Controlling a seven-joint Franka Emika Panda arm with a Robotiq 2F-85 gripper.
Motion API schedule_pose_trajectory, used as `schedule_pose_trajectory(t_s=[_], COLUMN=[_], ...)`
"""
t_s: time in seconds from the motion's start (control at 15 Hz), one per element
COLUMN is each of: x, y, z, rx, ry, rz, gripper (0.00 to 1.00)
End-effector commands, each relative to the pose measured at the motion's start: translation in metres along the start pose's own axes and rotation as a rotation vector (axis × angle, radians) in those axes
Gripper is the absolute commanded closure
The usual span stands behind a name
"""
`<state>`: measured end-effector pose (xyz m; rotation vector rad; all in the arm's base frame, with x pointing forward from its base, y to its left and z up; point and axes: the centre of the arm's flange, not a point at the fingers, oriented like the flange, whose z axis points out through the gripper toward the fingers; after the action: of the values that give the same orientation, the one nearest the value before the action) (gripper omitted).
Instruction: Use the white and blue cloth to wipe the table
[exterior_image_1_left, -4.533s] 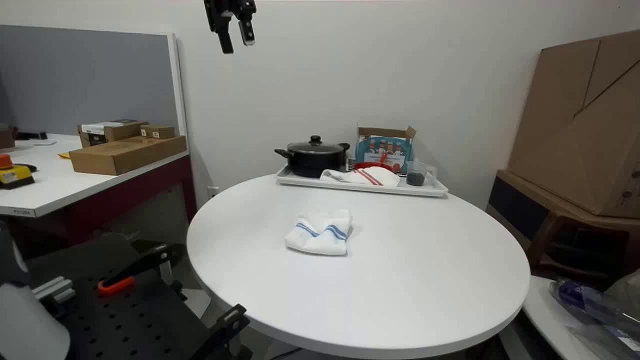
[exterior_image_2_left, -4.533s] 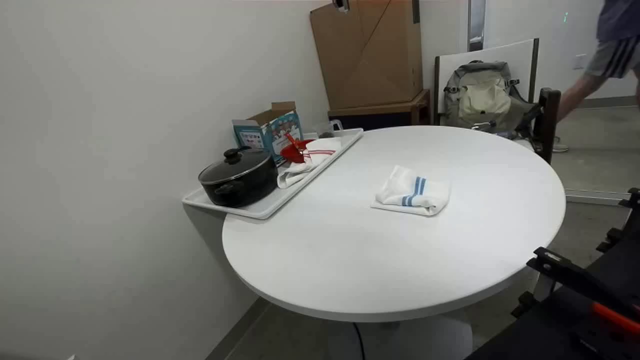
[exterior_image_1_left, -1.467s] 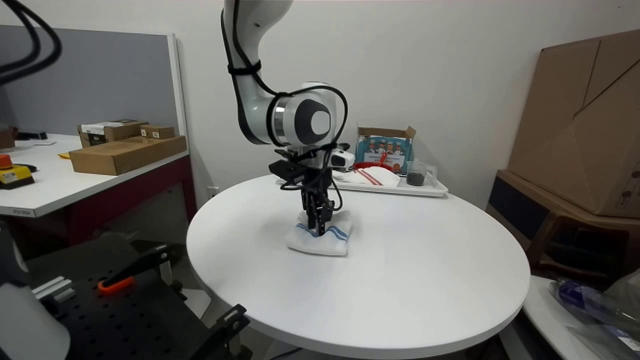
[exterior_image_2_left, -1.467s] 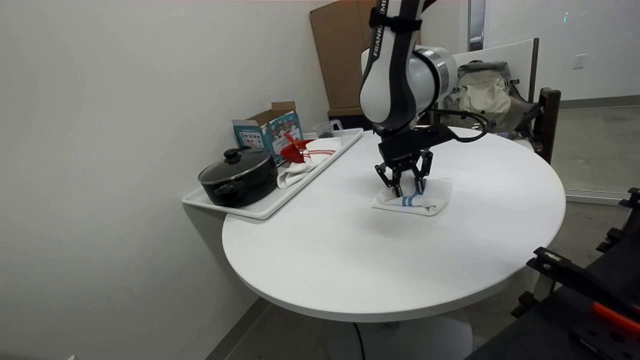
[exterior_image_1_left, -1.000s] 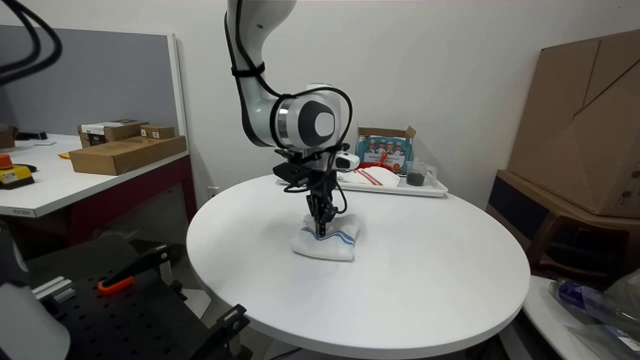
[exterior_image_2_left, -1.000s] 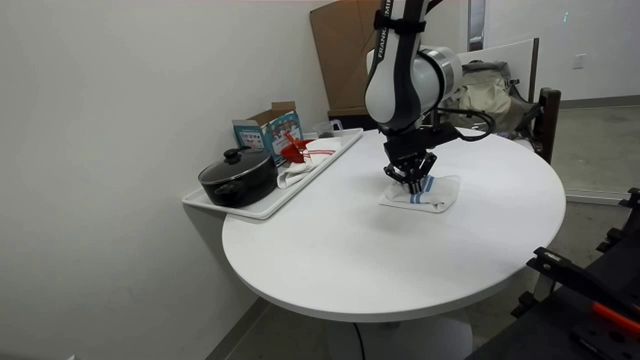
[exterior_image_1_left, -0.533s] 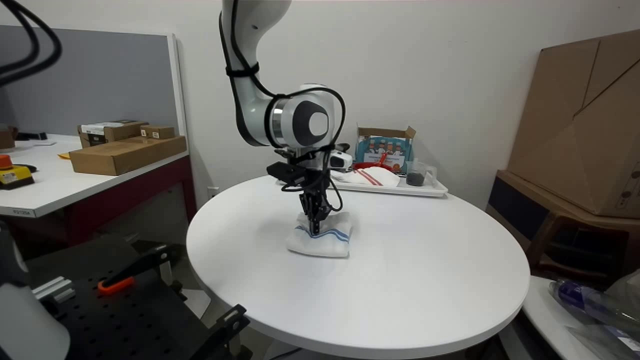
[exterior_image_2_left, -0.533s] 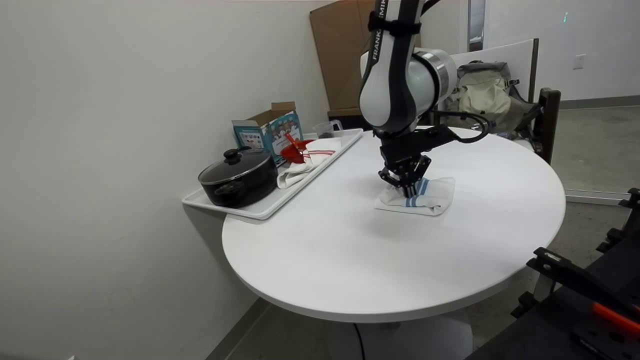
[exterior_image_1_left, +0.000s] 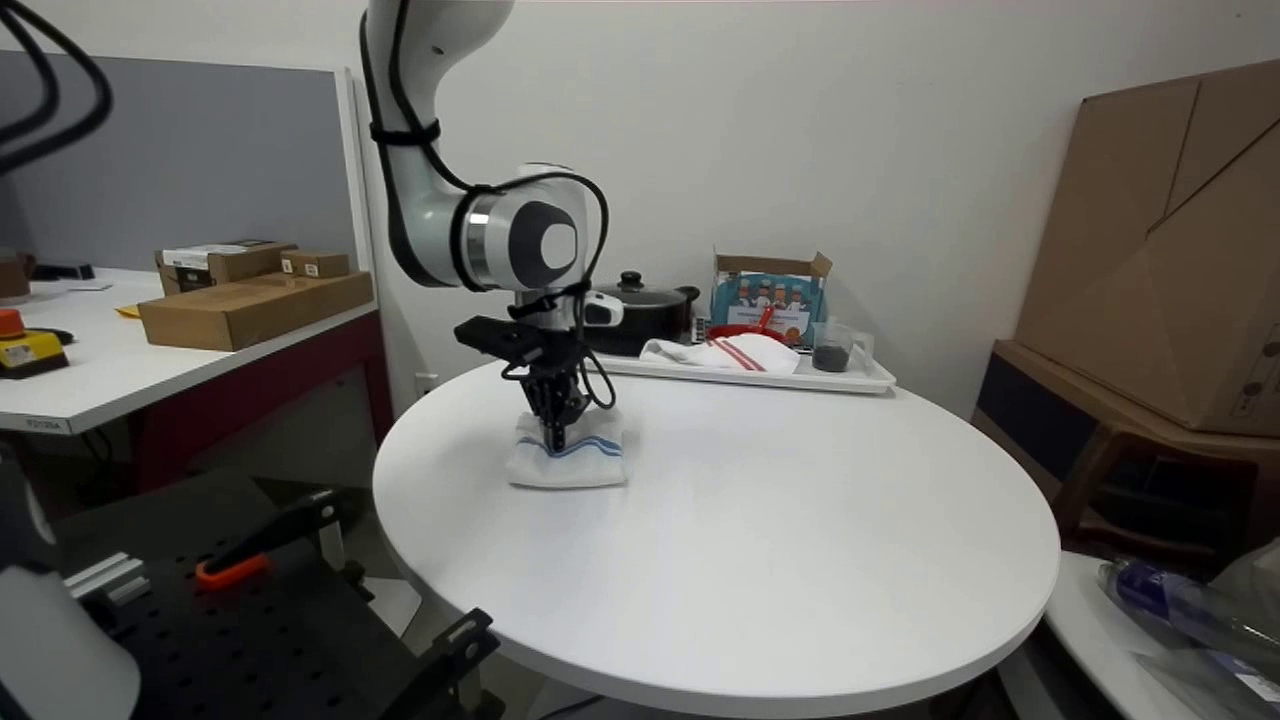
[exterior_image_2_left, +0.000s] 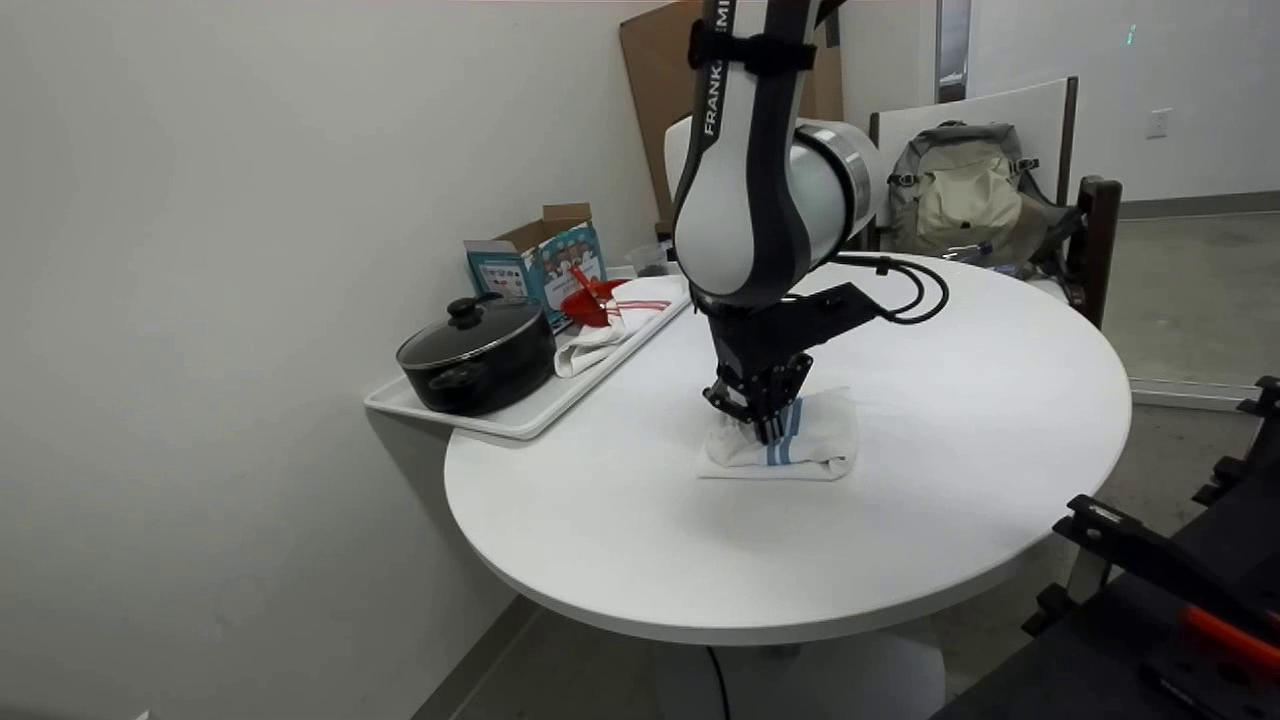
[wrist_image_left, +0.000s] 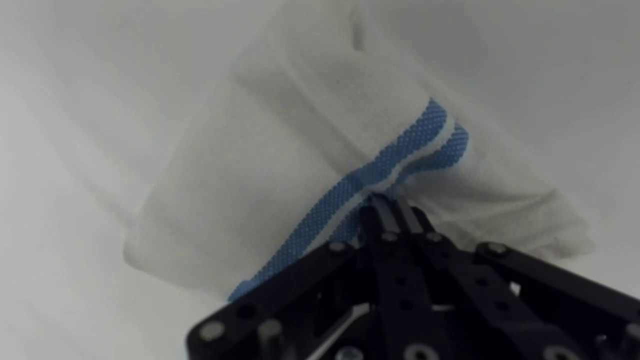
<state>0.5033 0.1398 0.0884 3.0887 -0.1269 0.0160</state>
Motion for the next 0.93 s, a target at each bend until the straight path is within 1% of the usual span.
schedule_pose_trajectory(t_s=[0.0, 0.13, 0.27, 0.33, 0.47, 0.67, 0.87], x=[-0.05, -0.068, -0.077, -0.077, -0.07, -0.044, -0.008], y=[-0.032, -0.044, -0.049, -0.047, -0.037, -0.002, 0.054], z=[0.009, 0.006, 0.005, 0.004, 0.006, 0.01, 0.006], rx=[0.045, 0.063, 0.076, 0.073, 0.065, 0.039, 0.012], ry=[0.01, 0.016, 0.024, 0.031, 0.035, 0.043, 0.073], rz=[-0.098, -0.163, -0.241, -0.271, -0.293, -0.257, -0.212], gripper=[1.0, 1.0, 1.0, 1.0, 1.0, 1.0, 1.0])
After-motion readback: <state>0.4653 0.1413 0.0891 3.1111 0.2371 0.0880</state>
